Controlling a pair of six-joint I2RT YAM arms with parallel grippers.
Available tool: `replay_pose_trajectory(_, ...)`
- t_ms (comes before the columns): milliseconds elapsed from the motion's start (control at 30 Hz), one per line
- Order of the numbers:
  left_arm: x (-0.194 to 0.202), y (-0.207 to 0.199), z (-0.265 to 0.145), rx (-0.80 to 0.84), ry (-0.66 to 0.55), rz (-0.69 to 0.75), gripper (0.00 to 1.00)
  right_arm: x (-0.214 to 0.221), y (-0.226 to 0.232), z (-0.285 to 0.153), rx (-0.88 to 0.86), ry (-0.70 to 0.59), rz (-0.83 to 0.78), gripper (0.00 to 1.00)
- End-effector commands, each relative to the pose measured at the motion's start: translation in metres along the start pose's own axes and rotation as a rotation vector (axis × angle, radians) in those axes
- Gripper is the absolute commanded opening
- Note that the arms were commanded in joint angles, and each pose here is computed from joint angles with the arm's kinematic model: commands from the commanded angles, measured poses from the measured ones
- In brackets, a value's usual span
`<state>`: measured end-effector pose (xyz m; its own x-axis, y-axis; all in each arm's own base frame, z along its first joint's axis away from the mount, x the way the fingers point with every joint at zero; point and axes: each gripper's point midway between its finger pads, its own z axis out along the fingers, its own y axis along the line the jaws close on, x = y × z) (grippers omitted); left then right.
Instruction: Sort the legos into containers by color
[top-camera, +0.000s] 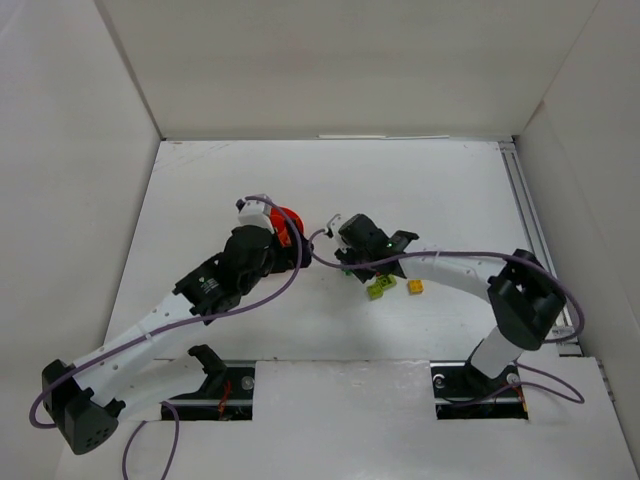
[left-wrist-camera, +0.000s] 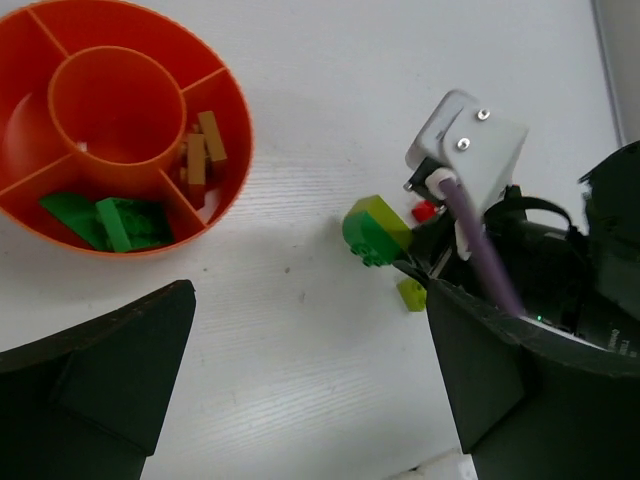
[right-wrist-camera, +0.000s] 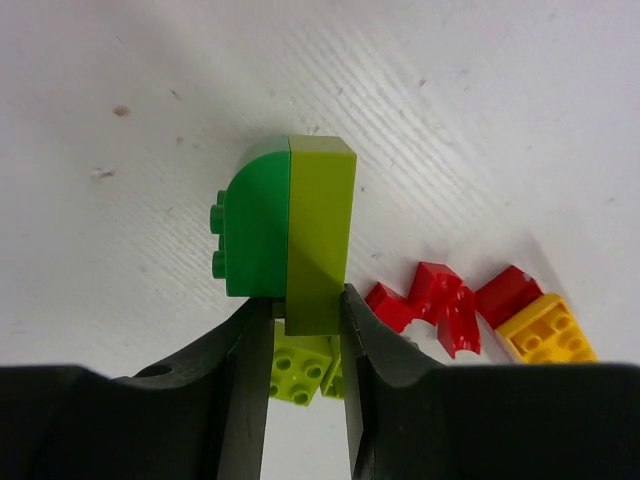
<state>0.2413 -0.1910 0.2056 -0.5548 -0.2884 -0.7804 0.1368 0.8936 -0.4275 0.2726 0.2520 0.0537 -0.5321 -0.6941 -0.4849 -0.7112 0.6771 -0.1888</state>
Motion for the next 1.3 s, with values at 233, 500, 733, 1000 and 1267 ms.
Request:
replay_pose_trajectory(233,-0.004,-0.081,-0.015,0.432,0.017,-0.020,1.00,-0.091,0.004,-0.100,-0.153,-0.434,0.149,0.02)
replay_pose_trajectory(500,-0.010,-0.113,-0.018,0.624,-0.036,-0.079,1.00,-0.115,0.015,-0.152,-0.296,-0.551,0.194,0.02)
replay_pose_trajectory(733,-0.005,-0.109,-0.001,0.570,-0.016,-0.099,0.95,-0.124,0.026,-0.168,-0.381,-0.588,0.207,0.02)
replay_pose_trajectory(1000,-0.024,-0.096,-0.006,0.513,-0.112,-0.193,0.81,-0.128,0.024,-0.179,-0.384,-0.615,0.216,0.02)
replay_pose_trajectory(1267,-0.035,-0.090,-0.008,0.471,-0.158,-0.208,0.81,-0.130,0.026,-0.186,-0.399,-0.641,0.228,0.02)
